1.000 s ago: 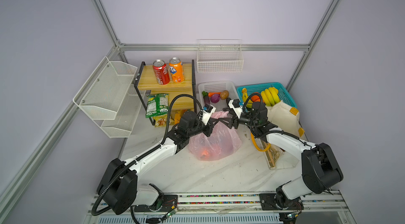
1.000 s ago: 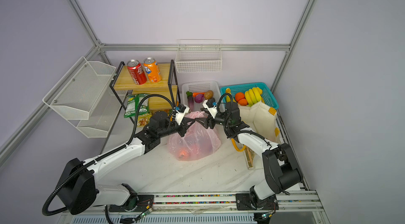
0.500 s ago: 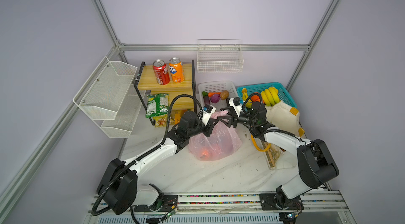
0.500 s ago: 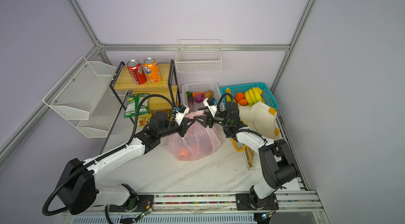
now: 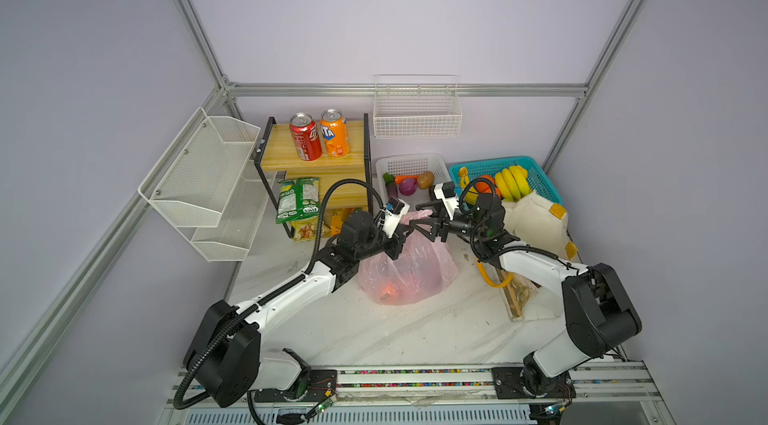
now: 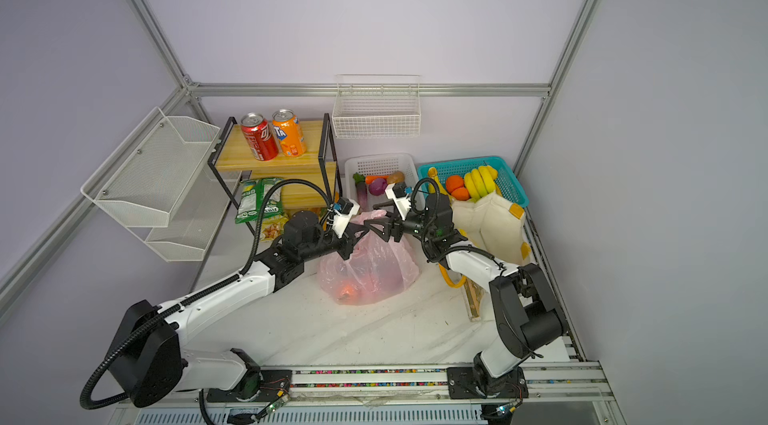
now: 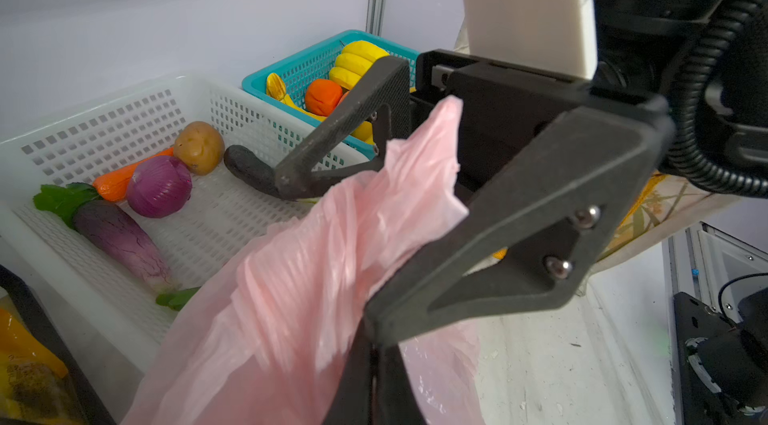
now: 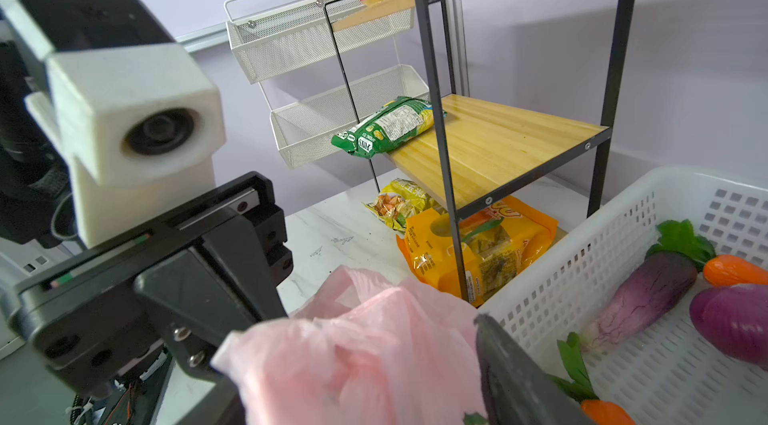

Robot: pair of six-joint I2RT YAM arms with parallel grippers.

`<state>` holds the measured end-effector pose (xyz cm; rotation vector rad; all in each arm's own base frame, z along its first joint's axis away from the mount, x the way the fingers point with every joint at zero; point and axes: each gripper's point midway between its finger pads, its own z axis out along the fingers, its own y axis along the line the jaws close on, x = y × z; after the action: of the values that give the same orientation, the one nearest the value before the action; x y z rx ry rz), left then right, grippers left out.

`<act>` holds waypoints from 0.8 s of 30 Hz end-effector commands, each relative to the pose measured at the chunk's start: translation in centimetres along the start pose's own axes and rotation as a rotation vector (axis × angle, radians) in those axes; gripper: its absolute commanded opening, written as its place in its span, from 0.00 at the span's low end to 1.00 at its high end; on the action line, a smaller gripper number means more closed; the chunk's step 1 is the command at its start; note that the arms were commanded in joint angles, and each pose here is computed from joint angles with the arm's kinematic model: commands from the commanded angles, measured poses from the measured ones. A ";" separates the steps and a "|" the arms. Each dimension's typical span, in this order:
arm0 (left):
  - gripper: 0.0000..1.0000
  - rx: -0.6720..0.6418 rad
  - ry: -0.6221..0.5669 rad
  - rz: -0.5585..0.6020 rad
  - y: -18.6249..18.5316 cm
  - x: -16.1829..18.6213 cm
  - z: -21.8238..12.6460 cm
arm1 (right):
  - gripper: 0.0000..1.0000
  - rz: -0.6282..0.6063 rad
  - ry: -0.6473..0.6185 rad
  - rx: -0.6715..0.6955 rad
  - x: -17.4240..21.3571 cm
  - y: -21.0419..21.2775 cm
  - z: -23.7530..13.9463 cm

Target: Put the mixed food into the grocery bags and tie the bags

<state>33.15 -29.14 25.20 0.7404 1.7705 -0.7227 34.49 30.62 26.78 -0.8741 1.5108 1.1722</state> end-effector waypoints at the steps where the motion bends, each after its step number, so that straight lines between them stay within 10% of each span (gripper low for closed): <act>1: 0.04 -0.007 -0.002 0.038 -0.1 0.5 -0.1 | 0.68 0.003 -0.045 0.000 -1.7 0.0 0.7; 9: 0.05 -0.013 0.014 0.060 -0.1 1.0 0.1 | 0.60 0.046 -0.040 -0.015 -1.3 0.4 1.4; 15: 0.06 -0.026 0.037 0.075 0.0 1.4 0.3 | 0.34 0.030 -0.015 -0.011 -0.6 0.3 1.8; 24: 0.40 0.021 0.081 0.077 -1.3 1.5 -1.0 | 0.07 -0.078 0.022 0.008 -0.9 0.4 1.4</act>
<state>32.49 -29.10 23.31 0.8240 1.8123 -0.6477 34.85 32.19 26.00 -0.8874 1.5469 1.1648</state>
